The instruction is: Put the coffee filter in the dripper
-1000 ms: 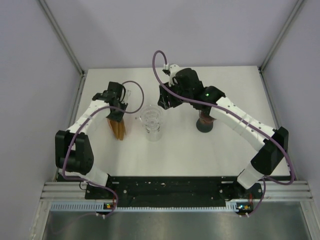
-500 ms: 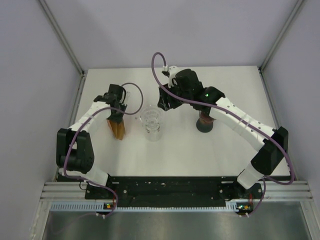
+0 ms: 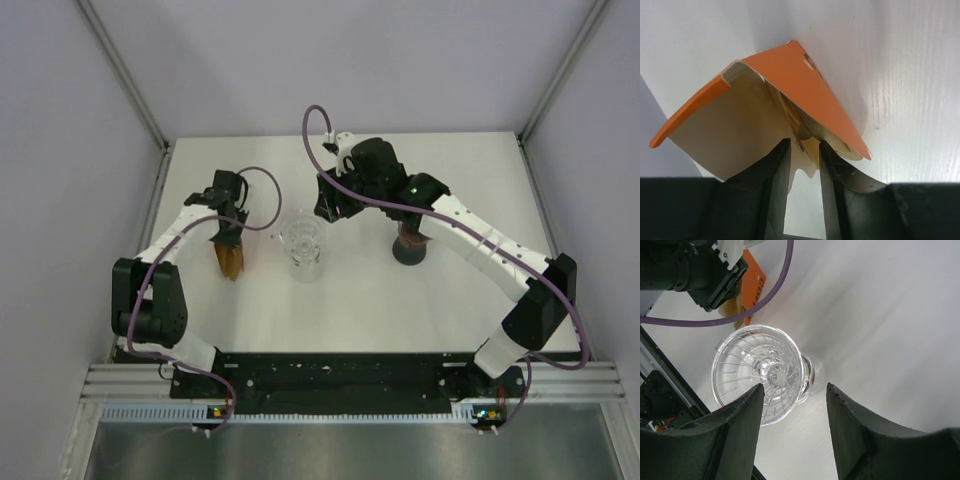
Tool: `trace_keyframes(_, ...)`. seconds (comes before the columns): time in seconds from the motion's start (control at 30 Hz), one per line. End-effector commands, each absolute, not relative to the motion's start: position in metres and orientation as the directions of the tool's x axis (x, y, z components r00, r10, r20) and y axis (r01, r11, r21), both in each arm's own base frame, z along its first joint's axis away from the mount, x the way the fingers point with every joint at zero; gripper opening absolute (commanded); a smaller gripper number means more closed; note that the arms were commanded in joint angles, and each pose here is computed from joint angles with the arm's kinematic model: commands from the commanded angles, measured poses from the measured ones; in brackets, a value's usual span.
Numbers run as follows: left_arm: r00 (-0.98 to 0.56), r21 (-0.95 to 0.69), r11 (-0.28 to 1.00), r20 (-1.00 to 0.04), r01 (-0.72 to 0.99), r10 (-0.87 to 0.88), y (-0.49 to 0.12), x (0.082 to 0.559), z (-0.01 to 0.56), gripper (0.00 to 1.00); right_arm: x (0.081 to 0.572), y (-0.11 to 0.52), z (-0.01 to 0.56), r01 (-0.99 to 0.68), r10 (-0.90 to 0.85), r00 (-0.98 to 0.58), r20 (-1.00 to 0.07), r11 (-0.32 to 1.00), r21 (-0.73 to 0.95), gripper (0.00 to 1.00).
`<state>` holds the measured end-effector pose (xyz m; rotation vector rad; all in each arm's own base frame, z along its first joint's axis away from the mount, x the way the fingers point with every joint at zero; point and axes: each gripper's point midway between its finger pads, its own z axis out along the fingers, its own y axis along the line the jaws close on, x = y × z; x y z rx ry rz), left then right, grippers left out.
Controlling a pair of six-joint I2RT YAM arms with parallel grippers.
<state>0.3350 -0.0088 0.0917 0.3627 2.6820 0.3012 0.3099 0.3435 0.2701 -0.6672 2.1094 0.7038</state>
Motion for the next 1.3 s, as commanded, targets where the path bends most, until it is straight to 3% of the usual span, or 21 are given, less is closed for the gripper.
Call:
trace_keyframes(0.0, -0.859, 0.267, 0.946, -0.425, 0.182, 0.285, -0.005, 0.334, 0.11, 0.38, 0.307, 0.341, 0.301, -0.693, -0.185, -0.479, -0.858, 0.68, 0.24, 0.53)
trace_keyframes(0.13, -0.863, 0.233, 0.951, -0.416, 0.202, 0.285, -0.006, 0.324, 0.11, 0.44, 0.306, 0.341, 0.302, -0.697, -0.187, -0.476, -0.859, 0.675, 0.24, 0.53)
trace_keyframes(0.4, -0.853, 0.174, 0.95, -0.419, 0.26, 0.311, -0.015, 0.311, 0.113, 0.45, 0.305, 0.342, 0.302, -0.707, -0.193, -0.47, -0.861, 0.667, 0.236, 0.53)
trace_keyframes(0.57, -0.844, 0.251, 0.937, -0.423, 0.241, 0.33, -0.001, 0.316, 0.117, 0.47, 0.305, 0.342, 0.301, -0.707, -0.195, -0.47, -0.861, 0.667, 0.235, 0.53)
trace_keyframes(1.0, -0.863, 0.265, 0.936, -0.387, 0.233, 0.325, 0.004, 0.324, 0.092, 0.45, 0.305, 0.34, 0.303, -0.706, -0.193, -0.465, -0.864, 0.669, 0.231, 0.53)
trace_keyframes(1.27, -0.863, 0.329, 0.922, -0.384, 0.205, 0.328, 0.015, 0.329, 0.088, 0.28, 0.304, 0.34, 0.302, -0.71, -0.198, -0.464, -0.863, 0.665, 0.229, 0.53)
